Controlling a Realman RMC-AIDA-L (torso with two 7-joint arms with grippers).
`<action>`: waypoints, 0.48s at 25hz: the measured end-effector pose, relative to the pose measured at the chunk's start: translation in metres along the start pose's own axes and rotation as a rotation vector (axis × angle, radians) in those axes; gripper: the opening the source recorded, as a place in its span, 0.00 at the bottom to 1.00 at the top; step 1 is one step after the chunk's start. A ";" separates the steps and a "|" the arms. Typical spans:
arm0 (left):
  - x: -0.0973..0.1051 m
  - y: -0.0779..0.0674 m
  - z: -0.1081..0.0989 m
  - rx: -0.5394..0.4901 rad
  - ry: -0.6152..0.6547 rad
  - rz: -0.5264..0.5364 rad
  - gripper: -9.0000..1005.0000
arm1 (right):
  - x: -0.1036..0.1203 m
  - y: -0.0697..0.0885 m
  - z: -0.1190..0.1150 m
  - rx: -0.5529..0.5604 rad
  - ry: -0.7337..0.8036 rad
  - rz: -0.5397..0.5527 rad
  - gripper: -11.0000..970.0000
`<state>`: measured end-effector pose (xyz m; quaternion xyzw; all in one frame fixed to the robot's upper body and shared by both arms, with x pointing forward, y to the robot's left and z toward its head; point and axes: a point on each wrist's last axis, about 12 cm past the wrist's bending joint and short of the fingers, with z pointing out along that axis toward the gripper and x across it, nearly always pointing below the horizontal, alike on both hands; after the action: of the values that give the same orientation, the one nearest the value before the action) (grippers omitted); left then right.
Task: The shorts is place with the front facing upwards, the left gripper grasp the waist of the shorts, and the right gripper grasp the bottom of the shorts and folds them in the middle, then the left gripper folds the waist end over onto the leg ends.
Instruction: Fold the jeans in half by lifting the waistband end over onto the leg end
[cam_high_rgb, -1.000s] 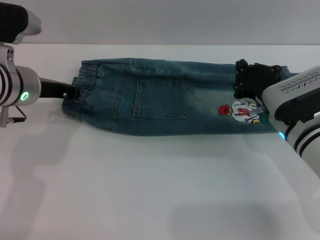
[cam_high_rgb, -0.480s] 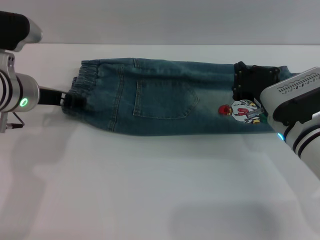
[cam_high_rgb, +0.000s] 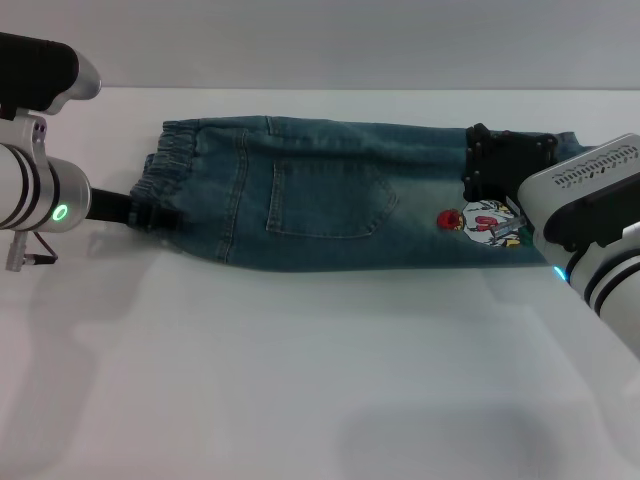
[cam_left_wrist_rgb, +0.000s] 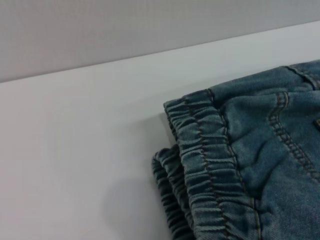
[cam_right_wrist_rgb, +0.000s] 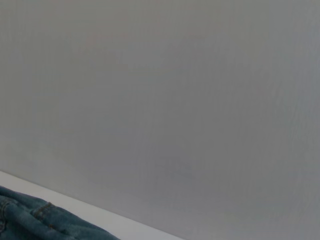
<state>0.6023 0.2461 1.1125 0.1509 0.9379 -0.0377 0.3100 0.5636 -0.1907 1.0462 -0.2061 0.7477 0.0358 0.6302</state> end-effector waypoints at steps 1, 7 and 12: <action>0.000 0.000 0.000 0.000 0.000 0.000 0.85 | 0.000 0.000 0.000 0.000 0.000 -0.001 0.01; -0.001 0.000 0.000 -0.001 -0.005 0.001 0.85 | 0.000 0.000 0.000 0.000 0.001 -0.002 0.01; -0.001 0.000 0.000 0.000 -0.006 0.002 0.84 | 0.000 0.000 0.000 -0.001 0.000 -0.004 0.01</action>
<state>0.6033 0.2454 1.1133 0.1516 0.9369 -0.0377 0.3129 0.5640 -0.1910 1.0463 -0.2082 0.7472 0.0349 0.6302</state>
